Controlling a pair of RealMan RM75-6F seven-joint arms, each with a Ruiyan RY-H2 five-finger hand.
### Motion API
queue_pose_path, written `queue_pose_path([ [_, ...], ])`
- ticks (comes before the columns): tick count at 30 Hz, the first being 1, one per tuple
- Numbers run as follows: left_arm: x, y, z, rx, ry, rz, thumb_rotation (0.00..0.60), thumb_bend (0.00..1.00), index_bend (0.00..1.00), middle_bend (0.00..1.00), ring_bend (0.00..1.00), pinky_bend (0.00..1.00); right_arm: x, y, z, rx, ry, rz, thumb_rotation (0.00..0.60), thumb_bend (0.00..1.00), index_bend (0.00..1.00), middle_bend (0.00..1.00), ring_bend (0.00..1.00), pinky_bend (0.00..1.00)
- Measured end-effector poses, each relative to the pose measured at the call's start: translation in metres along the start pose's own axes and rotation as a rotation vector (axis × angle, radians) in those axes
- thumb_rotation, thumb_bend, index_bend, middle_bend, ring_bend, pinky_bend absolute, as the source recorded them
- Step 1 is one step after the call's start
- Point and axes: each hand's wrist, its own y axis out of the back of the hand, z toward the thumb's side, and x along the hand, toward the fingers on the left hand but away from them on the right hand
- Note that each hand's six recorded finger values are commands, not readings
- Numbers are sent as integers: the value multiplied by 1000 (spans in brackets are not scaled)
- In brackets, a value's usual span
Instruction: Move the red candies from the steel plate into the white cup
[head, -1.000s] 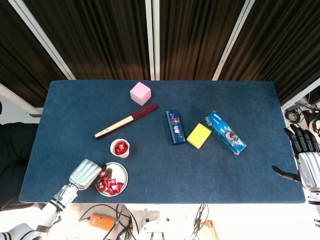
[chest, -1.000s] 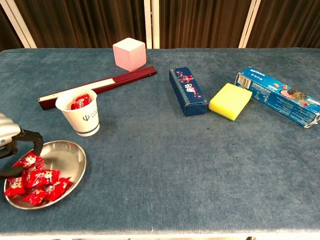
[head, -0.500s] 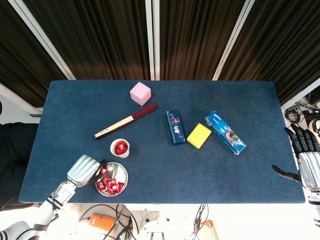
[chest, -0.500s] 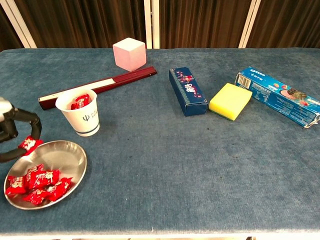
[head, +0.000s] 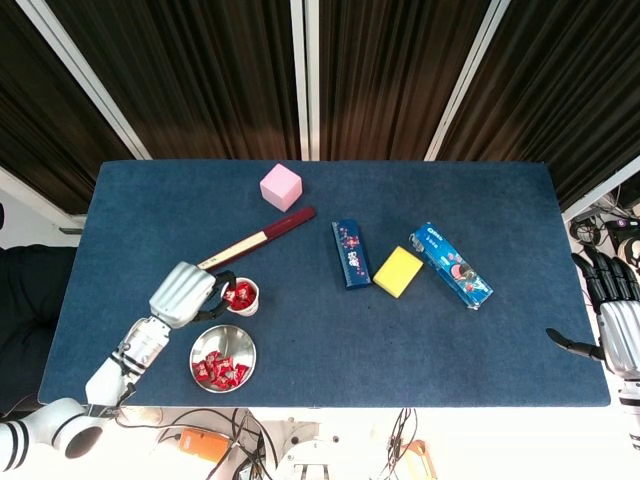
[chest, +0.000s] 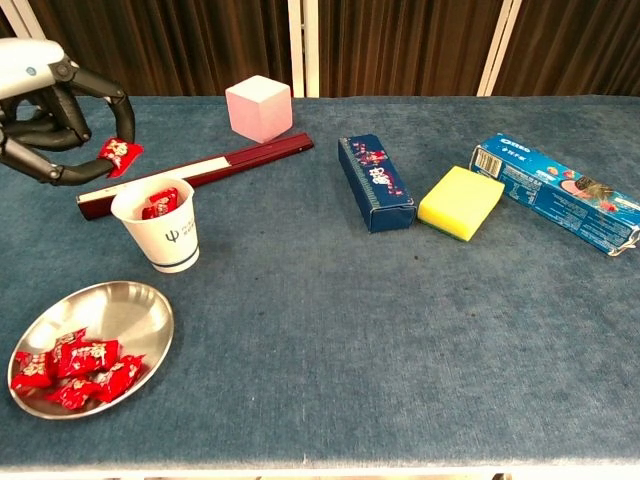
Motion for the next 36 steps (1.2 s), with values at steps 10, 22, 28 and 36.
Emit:
queue_pose_path([
  [10, 17, -18, -12, -35, 65, -79, 587, 211, 289, 960, 919, 831, -7, -3, 3, 4, 4, 13, 600, 161, 0, 14, 0, 25],
  [22, -25, -2, -16, 3, 54, -7, 585, 210, 316, 960, 918, 831, -10, -2, 8, 9, 14, 12, 600, 161, 0, 13, 0, 25],
  [28, -61, -7, -17, 21, 42, -23, 592, 228, 394, 960, 918, 831, -11, -2, 11, 9, 25, 12, 600, 161, 0, 13, 0, 25],
  [36, -81, -36, 0, 46, -34, -124, 600, 252, 409, 960, 918, 831, -11, -3, 16, 10, 42, 15, 600, 161, 0, 14, 0, 25],
])
